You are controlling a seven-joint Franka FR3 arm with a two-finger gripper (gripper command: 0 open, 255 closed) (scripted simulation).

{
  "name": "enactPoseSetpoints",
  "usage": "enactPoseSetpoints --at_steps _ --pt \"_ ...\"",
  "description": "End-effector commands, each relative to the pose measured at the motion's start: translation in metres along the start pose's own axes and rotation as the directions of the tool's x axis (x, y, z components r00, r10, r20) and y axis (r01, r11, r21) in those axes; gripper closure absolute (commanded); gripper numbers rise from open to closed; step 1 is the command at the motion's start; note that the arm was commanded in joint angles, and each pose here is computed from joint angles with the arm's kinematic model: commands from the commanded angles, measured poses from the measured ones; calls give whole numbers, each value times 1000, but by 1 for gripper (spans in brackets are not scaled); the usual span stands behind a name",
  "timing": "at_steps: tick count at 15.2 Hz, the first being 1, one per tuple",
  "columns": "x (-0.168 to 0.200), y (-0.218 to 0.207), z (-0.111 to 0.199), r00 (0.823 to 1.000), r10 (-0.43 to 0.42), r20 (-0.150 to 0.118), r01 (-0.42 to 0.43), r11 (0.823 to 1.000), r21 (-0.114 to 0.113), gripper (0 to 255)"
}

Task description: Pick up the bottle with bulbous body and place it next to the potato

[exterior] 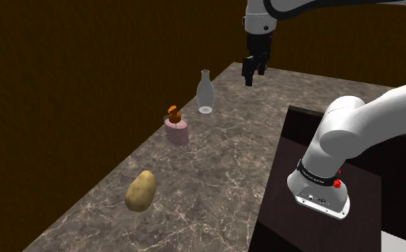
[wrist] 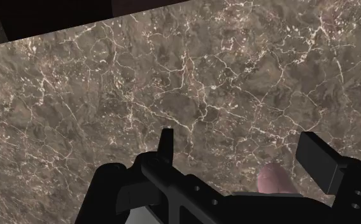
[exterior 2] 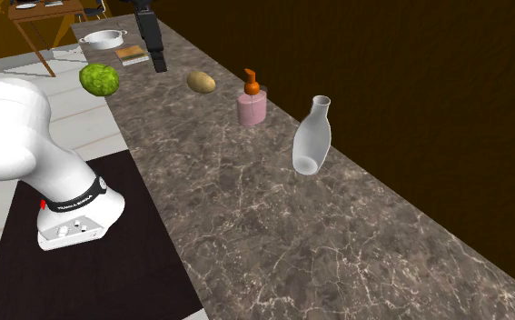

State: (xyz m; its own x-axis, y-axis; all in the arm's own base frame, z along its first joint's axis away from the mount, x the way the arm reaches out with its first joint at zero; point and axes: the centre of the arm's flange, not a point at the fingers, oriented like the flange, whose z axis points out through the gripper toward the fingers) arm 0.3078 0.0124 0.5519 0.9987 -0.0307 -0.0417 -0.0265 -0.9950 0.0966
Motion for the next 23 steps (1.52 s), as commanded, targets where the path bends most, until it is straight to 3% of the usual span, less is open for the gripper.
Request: enactPoseSetpoints --at_steps 1,23 --pt "0 0 0 1000 0 0 0 1000 0 0" --pt "249 110 75 990 120 -79 -113 990 82 0"
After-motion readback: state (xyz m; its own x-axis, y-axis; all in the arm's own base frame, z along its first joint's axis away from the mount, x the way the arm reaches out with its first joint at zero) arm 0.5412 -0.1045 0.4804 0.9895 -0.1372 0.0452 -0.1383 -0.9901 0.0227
